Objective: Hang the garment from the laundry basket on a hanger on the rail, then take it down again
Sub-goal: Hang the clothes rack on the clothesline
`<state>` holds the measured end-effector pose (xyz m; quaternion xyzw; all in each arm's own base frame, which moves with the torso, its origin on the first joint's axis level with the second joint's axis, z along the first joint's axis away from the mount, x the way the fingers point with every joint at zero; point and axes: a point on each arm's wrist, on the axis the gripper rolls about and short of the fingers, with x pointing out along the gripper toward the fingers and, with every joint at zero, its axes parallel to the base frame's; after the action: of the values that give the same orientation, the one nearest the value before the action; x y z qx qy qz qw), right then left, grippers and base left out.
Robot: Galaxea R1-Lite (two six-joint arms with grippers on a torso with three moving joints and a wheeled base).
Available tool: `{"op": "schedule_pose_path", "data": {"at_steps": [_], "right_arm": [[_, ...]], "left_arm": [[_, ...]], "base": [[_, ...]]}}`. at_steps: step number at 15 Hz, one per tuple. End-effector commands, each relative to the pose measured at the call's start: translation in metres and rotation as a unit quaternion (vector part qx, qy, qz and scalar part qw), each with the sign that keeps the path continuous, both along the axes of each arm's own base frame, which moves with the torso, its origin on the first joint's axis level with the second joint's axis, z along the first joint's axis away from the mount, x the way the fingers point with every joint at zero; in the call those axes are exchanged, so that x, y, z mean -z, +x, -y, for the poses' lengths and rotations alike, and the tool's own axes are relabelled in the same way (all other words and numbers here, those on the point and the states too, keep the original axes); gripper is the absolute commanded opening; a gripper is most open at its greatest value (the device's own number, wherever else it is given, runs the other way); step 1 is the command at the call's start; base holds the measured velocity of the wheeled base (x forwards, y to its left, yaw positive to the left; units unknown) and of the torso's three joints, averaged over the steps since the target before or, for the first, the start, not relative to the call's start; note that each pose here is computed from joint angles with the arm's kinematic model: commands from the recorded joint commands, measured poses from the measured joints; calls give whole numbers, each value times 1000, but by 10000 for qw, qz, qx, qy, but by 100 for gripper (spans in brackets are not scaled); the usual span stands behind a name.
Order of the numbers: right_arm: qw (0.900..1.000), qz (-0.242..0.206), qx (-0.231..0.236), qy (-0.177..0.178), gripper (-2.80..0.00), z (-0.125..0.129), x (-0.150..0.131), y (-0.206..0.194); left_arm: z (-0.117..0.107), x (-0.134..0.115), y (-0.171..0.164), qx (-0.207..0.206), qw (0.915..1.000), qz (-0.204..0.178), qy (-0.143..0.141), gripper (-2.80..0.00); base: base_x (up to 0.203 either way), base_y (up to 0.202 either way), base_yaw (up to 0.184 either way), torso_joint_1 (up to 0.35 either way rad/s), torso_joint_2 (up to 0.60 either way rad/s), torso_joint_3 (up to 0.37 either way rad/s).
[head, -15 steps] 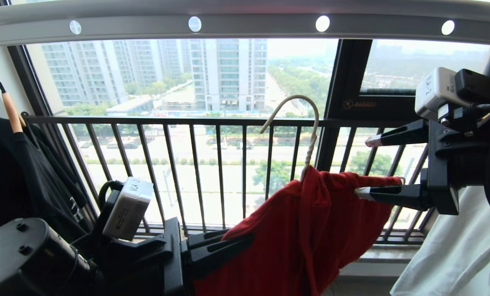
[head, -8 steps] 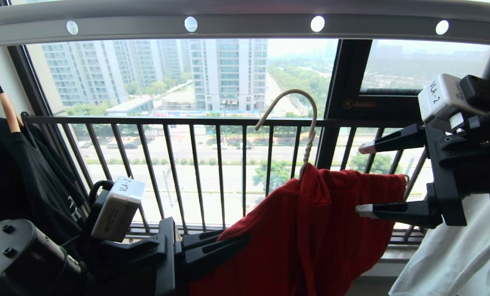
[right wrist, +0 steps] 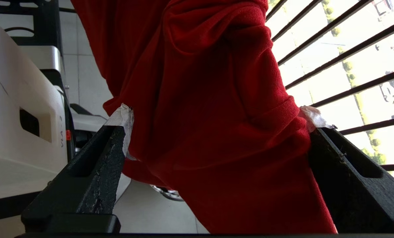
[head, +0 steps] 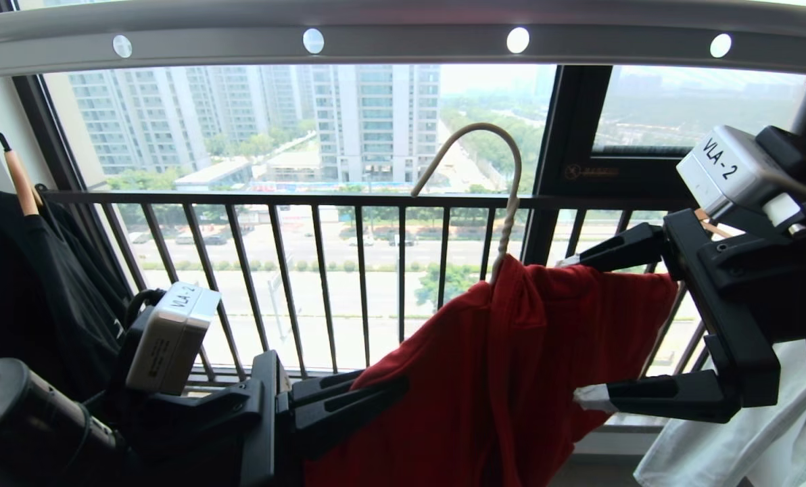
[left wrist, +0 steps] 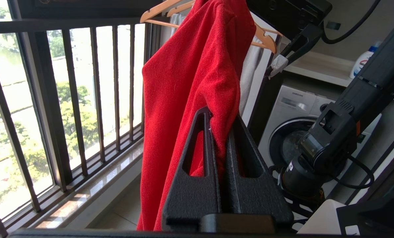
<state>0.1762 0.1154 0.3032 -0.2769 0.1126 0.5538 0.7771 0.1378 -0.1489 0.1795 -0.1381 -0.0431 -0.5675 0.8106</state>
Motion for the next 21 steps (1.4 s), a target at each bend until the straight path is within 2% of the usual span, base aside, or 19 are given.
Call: {"op": "schedule_pose_path", "data": {"at_steps": [1, 4, 8, 9, 21], "right_arm": [[9996, -175, -223, 16, 0, -5, 3, 2], [9985, -392, -390, -11, 0, -14, 7, 10], [9972, -465, -580, 35, 0, -29, 5, 18], [9971, -475, -588, 32, -280, -30, 5, 19], [9974, -494, -531, 59, -280, -28, 3, 14]], "left_arm": [[-1, -4, -1, 8, 9999, 73, -82, -280], [-2, -8, -2, 8, 9998, 144, -152, -280], [-3, -8, 1, -76, 9997, 150, -149, -280], [-3, -9, 2, -100, 9997, 162, -168, -280], [-5, -9, 12, -284, 9994, 135, -166, -280]], "base": [[0, 0, 0, 0, 0, 0], [0, 0, 0, 0, 0, 0], [0, 0, 0, 0, 0, 0], [0, 0, 0, 0, 0, 0], [0, 0, 0, 0, 0, 0]]}}
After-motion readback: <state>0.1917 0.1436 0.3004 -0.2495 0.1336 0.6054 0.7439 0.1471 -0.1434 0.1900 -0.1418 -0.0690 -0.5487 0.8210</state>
